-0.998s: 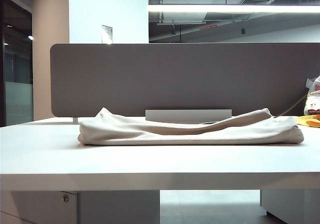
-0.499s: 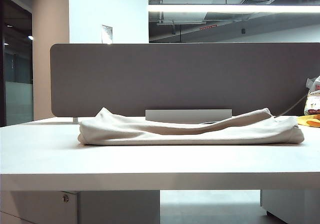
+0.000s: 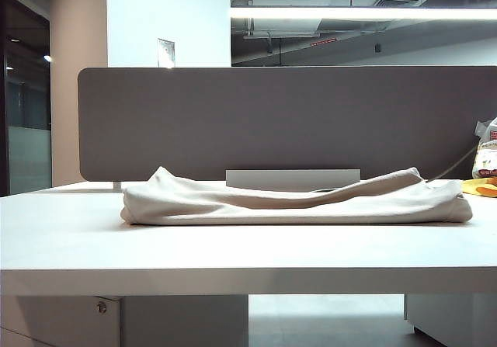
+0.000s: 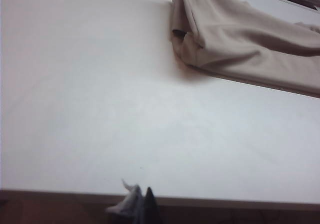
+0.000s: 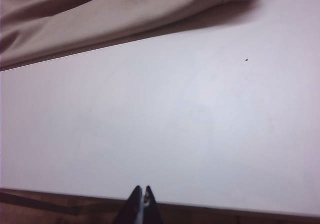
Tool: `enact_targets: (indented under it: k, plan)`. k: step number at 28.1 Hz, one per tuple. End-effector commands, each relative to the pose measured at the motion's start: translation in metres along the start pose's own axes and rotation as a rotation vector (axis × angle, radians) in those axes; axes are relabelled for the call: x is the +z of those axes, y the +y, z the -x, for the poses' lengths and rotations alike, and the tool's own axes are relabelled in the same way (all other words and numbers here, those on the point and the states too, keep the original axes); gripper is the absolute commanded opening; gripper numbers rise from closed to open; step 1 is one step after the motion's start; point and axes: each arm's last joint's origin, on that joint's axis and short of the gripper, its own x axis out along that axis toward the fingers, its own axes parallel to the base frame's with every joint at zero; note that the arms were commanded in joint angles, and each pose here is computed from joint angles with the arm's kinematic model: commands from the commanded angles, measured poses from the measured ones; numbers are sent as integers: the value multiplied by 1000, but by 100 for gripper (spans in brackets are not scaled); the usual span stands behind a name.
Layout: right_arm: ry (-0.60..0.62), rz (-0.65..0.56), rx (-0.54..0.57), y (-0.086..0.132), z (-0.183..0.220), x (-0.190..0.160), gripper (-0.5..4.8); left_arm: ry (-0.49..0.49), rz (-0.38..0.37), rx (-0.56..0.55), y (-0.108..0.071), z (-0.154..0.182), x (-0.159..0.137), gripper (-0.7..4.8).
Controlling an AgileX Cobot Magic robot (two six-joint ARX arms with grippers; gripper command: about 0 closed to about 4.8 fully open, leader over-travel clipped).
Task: Fold the bottom side of the T-shirt horizontally towards the center, about one-third of the way, then fold the sleeve back towards the center, creating a straight line along the edge of the T-shirt, and finally fold the bottom of the T-shirt up towards the top, creating a neat rectangle.
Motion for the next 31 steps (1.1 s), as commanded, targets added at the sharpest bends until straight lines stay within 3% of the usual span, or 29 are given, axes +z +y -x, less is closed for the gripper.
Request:
enact_targets:
  k: [1, 6, 7, 8, 10, 12, 15, 22, 31]
  plan:
    - [-11, 3, 2, 0, 0, 1, -6, -10, 4, -10, -1, 0, 1, -6]
    - [-11, 2, 2, 0, 0, 1, -6, -8, 1, -10, -1, 0, 1, -5]
    - [-11, 2, 2, 0, 0, 1, -6, -9, -19, -8, 0, 0, 1, -5]
    - [-11, 2, 2, 0, 0, 1, -6, -31, -96, 41, 1, 0, 2, -5]
    - [-11, 2, 2, 0, 0, 1, -6, -61, -143, 107, 5, 1, 4, -5]
    - [-12, 2, 1, 0, 0, 1, -6, -88, -116, 173, 13, 2, 7, -5]
    - [-12, 3, 3, 0, 0, 1, -6, -107, -96, 183, 19, 4, 10, -5]
    - [-11, 3, 3, 0, 0, 1, -6, -241, -166, 123, 25, 6, 4, -5]
    - [-11, 3, 3, 0, 0, 1, -6, -247, -166, 133, 28, 3, -4, -5]
